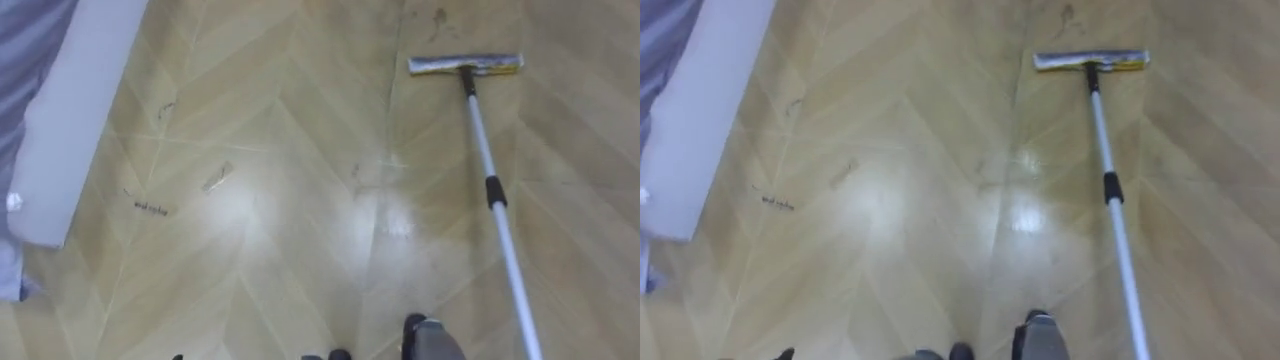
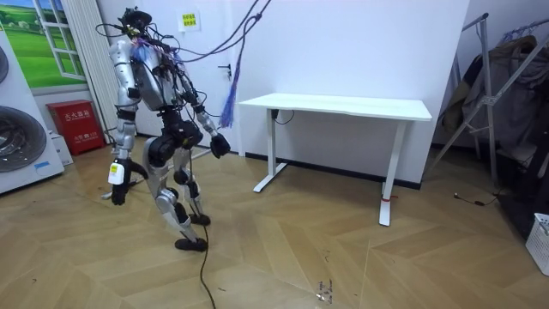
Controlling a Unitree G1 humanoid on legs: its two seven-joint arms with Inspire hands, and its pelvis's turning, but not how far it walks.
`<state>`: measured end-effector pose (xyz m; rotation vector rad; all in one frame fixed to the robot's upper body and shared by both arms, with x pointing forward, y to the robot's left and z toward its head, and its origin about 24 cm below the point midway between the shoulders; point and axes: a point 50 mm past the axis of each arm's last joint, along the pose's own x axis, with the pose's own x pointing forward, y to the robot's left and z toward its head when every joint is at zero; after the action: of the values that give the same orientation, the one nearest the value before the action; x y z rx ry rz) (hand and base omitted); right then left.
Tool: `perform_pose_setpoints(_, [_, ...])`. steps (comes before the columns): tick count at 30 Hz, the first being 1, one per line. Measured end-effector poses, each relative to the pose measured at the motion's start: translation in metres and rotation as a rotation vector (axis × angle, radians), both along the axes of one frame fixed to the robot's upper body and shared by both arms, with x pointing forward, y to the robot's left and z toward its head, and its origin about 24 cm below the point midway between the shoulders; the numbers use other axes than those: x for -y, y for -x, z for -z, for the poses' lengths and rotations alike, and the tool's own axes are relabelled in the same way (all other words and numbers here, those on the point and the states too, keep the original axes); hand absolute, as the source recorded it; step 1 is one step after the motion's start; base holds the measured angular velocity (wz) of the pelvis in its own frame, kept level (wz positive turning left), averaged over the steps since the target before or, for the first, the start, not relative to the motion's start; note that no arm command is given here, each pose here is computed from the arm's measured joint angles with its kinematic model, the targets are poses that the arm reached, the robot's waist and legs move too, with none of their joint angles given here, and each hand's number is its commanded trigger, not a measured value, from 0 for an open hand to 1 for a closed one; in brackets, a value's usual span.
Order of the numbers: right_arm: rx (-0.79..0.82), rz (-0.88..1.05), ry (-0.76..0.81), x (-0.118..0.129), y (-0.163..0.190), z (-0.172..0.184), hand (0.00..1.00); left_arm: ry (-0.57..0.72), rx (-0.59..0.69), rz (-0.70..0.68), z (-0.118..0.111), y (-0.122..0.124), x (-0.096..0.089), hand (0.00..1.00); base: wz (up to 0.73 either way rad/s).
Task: Mop floor
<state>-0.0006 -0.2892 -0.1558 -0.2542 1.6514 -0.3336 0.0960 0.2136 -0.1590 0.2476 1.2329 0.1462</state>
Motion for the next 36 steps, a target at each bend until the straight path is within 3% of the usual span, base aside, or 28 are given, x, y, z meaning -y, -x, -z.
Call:
perform_pose_setpoints(4, [0.042,-0.035,0.004,0.001,-0.033,-0.002,1.0,-0.003,-0.013,-0.012,0.0,0.003,-0.003,0.0,0.01])
perform_pose_setpoints(9, [0.253,-0.154,0.093,0.023,-0.141,-0.035,1.0,-0.074,-0.027,0.015,-0.003,0.004,-0.02,0.0,-0.01])
perform_pose_setpoints(12, [0.388,-0.186,0.107,0.022,-0.186,-0.054,1.0,-0.087,-0.039,0.013,-0.003,0.013,-0.024,0.0,-0.17])
perform_pose_setpoints(14, [0.434,-0.198,0.083,0.016,-0.199,-0.057,1.0,-0.083,-0.074,0.014,-0.001,0.024,-0.024,0.0,-0.01])
perform_pose_setpoints(17, [0.402,-0.181,0.048,0.014,-0.183,-0.048,1.0,-0.041,-0.102,0.023,0.001,0.032,-0.019,0.0,0.24])
perform_pose_setpoints(25, [0.156,-0.101,0.133,0.039,-0.084,-0.025,1.0,-0.009,0.023,0.061,-0.005,-0.009,-0.003,0.0,0.15])
perform_pose_setpoints(28, [0.079,-0.077,0.111,0.026,-0.047,-0.013,1.0,-0.026,0.005,0.048,-0.005,-0.002,-0.011,0.0,-0.11])
perform_pose_setpoints(30, [0.039,-0.07,0.067,0.011,-0.026,-0.005,1.0,-0.032,-0.053,0.023,-0.002,0.016,-0.015,0.0,-0.12])
perform_pose_setpoints(33, [0.042,-0.076,0.025,0.0,-0.026,0.0,1.0,-0.01,-0.092,0.005,0.002,0.024,-0.01,0.0,-0.21])
perform_pose_setpoints(36, [0.053,-0.084,0.013,-0.001,-0.036,-0.001,1.0,0.002,-0.068,0.011,0.001,0.016,-0.005,0.0,0.15])
